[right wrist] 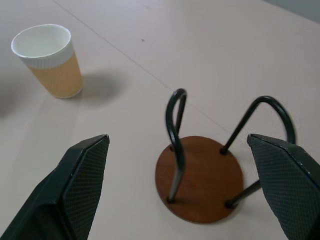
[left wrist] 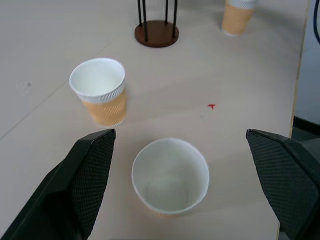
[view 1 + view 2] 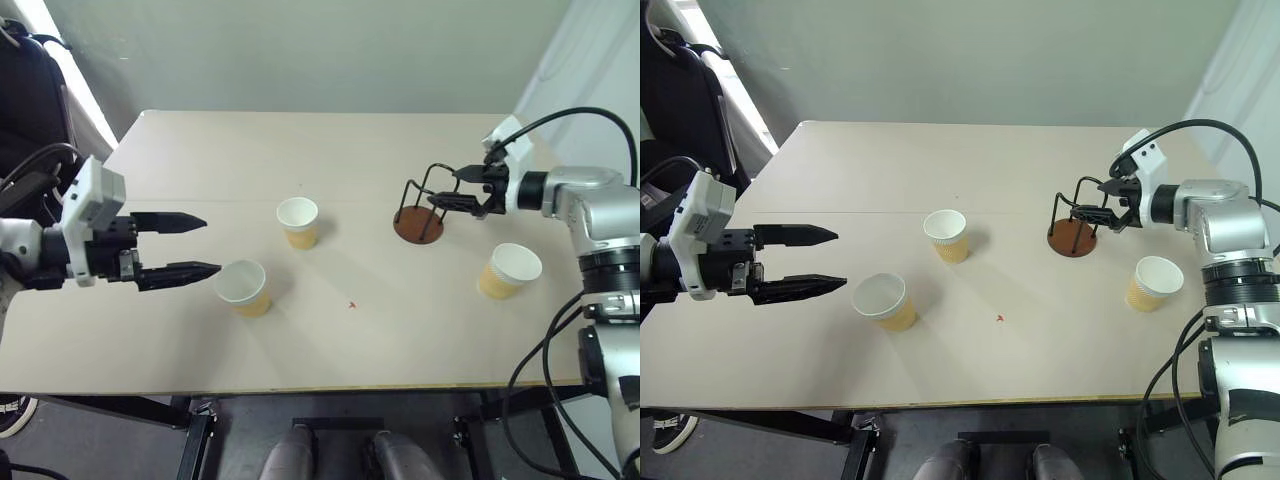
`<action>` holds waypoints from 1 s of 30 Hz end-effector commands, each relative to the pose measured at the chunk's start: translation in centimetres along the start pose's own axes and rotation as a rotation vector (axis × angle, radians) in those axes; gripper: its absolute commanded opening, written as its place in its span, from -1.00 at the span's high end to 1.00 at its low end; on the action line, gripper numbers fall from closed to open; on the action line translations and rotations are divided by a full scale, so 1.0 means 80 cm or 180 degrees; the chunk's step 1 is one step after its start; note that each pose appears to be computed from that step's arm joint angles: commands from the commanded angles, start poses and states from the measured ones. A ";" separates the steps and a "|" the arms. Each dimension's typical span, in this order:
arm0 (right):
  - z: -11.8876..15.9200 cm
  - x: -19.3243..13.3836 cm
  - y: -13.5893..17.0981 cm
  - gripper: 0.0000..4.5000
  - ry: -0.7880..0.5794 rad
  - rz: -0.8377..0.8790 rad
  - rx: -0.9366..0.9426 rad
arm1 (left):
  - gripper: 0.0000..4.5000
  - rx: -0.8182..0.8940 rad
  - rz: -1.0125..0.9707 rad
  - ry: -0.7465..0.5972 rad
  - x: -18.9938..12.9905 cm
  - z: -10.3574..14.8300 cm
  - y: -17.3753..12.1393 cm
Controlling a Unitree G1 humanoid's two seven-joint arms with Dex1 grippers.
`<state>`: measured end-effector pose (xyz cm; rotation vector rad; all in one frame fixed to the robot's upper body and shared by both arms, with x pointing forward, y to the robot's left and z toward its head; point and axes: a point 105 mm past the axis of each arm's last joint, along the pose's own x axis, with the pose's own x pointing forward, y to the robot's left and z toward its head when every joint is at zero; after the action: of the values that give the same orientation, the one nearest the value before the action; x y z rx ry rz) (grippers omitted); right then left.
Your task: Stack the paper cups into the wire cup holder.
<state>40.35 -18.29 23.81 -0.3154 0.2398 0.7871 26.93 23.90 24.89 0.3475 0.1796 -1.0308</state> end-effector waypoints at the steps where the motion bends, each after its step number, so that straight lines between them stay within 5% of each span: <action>1: 0.014 0.007 -0.003 -1.00 -0.0061 -0.0095 -0.0056 | -0.99 0.0255 0.0073 -0.0104 -0.006 0.021 -0.001; 8: 0.005 0.031 -0.003 -1.00 0.0062 -0.0147 0.0061 | -0.99 0.0269 0.0098 -0.0105 -0.007 0.022 -0.004; 11: 0.004 0.037 0.000 -0.75 0.0057 -0.0110 0.0086 | -1.00 0.0257 0.0118 -0.0097 -0.009 0.021 -0.004; 21: 0.015 0.037 0.002 0.92 -0.0024 -0.0010 0.0021 | -1.00 0.0251 0.0169 -0.0067 -0.012 0.020 -0.003; 26: 0.059 -0.014 0.099 0.98 -0.0635 0.1619 -0.0638 | -1.00 0.0256 0.0182 -0.0054 -0.011 0.019 0.001; 30: 0.058 -0.046 0.160 0.98 -0.0525 0.2487 -0.0786 | -1.00 0.0262 0.0167 -0.0054 -0.009 0.019 0.003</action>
<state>31.19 -11.31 25.97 -0.3667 0.1367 1.5052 26.81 24.07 25.54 0.3782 0.1462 -0.9973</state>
